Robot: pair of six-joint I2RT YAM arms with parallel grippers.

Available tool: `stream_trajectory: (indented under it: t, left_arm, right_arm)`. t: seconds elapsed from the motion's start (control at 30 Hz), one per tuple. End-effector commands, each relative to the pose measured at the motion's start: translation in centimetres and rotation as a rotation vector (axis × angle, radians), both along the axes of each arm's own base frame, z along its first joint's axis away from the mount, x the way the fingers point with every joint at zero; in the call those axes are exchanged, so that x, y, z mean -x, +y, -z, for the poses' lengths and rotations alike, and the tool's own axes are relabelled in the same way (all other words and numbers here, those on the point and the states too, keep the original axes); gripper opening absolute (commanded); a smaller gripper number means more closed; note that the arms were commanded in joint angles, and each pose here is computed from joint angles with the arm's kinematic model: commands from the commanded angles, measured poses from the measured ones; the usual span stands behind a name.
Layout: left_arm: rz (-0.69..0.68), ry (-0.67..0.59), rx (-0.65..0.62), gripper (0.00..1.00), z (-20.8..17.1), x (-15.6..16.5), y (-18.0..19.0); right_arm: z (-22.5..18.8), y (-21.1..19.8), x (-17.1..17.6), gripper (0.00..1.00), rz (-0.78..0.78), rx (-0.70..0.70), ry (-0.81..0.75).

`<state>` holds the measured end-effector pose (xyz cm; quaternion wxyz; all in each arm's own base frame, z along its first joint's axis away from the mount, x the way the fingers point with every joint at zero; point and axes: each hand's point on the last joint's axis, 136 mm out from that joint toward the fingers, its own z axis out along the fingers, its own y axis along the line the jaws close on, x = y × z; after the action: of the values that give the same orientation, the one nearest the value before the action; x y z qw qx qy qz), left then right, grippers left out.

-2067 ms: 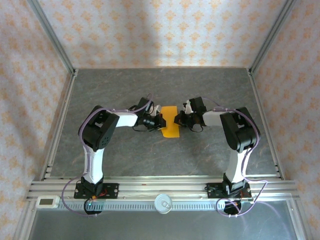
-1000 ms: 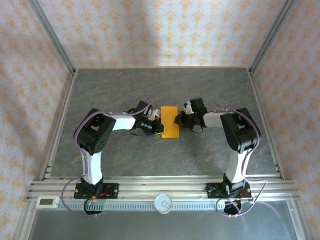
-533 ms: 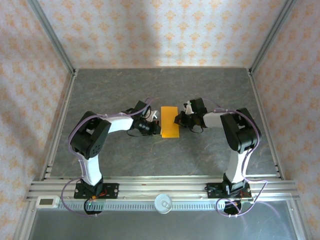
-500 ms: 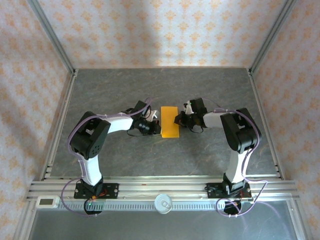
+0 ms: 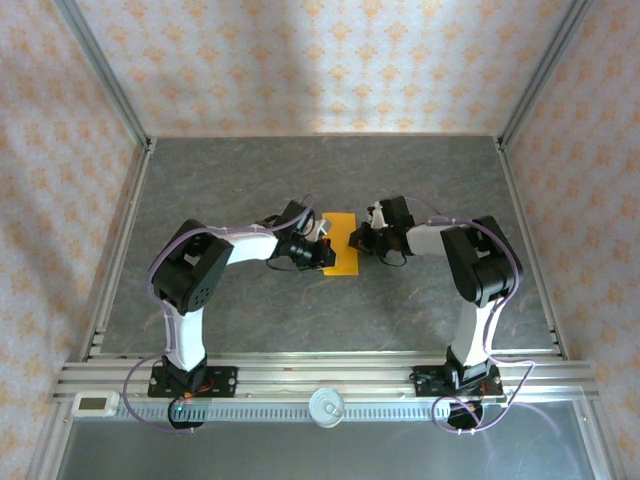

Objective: Fold a paper plane with a square sheet of paper (pick it up from the middle)

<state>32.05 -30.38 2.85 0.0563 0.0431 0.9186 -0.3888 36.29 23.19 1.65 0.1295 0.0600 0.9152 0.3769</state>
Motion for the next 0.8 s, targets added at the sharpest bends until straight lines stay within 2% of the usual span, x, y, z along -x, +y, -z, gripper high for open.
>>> stream_trajectory:
  t: [0.0, 0.17, 0.37, 0.47, 0.67, 0.77]
  left_arm:
    - [0.028, 0.052, -0.087, 0.0, 3.2, 2.2, 1.8]
    - [0.071, 0.071, -0.152, 0.0, 4.5, 5.0, 3.8]
    - [0.098, 0.039, -0.173, 0.0, 3.2, 5.7, 4.6]
    - [0.09, -0.004, -0.135, 0.0, 1.4, 4.9, 4.0]
    - [0.006, -0.104, 0.076, 0.0, -4.4, 1.3, 1.6]
    - [-0.028, -0.106, 0.104, 0.0, -5.1, -0.6, 1.1]
  right_arm:
    - [8.1, -5.7, 6.7, 0.0, 0.08, 0.286, 0.303]
    - [8.1, -5.7, 6.8, 0.0, 0.078, 0.288, 0.306]
    - [8.1, -5.8, 6.9, 0.0, 0.076, 0.292, 0.308]
    - [8.0, -5.7, 6.7, 0.0, 0.074, 0.29, 0.303]
    - [7.9, -5.7, 6.8, 0.0, 0.07, 0.289, 0.302]
    - [7.9, -5.7, 6.8, 0.0, 0.071, 0.289, 0.3]
